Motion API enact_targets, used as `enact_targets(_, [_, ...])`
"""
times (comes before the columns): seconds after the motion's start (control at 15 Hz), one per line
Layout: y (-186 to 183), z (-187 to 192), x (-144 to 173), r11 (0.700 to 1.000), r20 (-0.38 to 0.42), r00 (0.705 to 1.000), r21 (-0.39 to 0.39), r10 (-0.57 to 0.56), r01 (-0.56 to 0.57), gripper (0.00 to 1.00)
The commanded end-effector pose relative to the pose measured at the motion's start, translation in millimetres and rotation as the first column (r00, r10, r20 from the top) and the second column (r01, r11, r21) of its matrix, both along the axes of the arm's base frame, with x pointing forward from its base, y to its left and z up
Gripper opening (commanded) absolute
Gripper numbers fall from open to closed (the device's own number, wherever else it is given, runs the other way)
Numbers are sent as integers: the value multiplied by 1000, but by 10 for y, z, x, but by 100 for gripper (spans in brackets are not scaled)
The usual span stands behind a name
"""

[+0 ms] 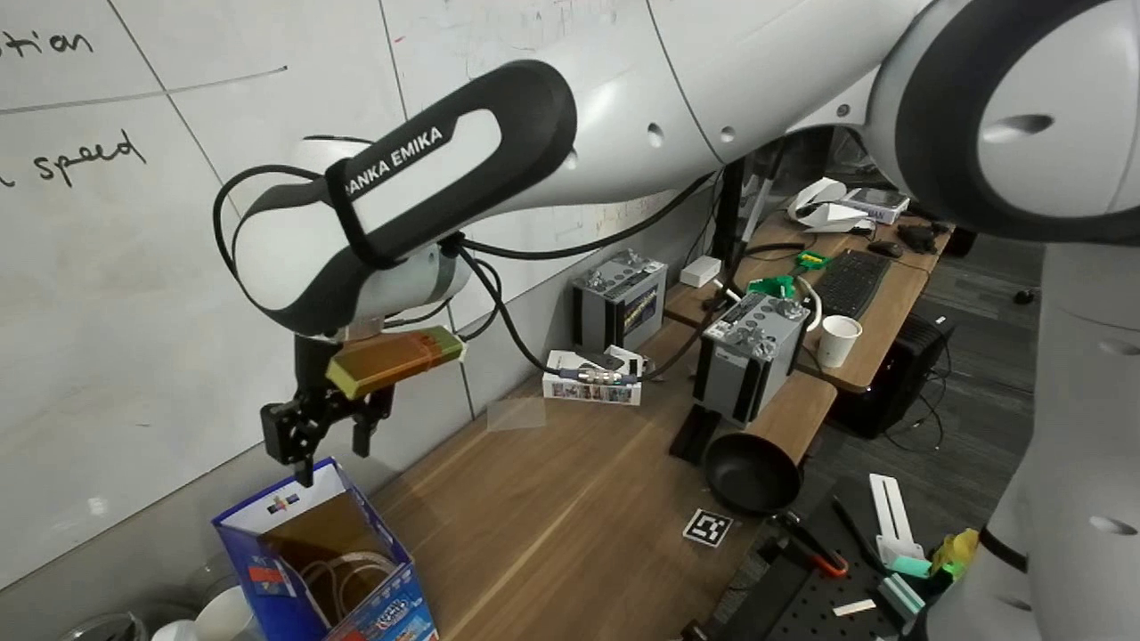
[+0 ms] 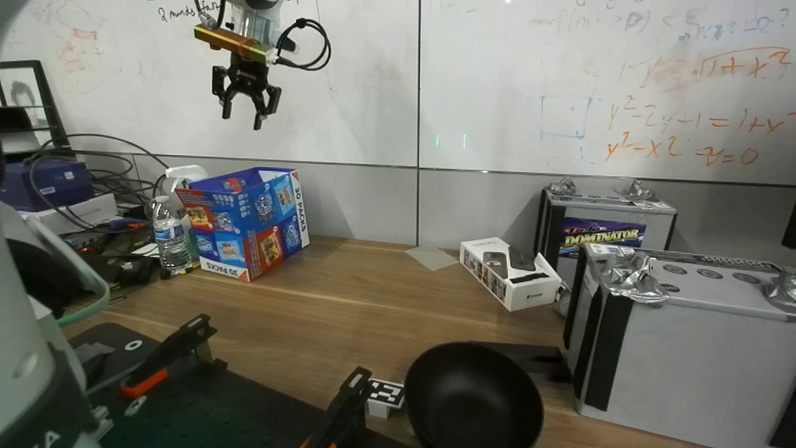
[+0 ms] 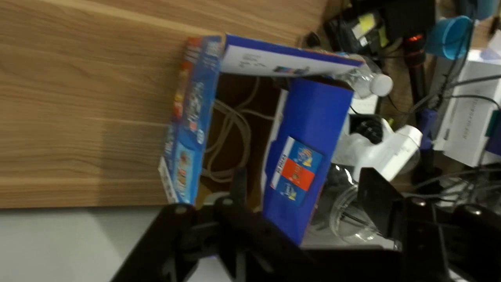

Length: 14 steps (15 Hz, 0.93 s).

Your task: Put the ropes on the table in the box

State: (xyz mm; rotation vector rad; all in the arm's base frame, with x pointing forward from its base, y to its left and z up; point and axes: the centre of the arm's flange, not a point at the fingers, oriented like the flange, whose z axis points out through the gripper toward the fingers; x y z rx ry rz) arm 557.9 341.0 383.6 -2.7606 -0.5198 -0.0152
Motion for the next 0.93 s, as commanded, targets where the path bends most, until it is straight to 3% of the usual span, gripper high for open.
enact_targets(0.0, [-386, 346, -340, 981, -9, 999, -193, -39, 37, 100])
enact_targets(0.2, [-781, 651, -688, 941, 4, 995, -325, -96, 92, 100])
enact_targets(0.4, [-1077, 954, -1098, 902, 44, 988, -403, -149, 154, 100])
enact_targets(0.87, [-1642, 1478, -2198, 845, 186, 939, -410, -290, 343, 100])
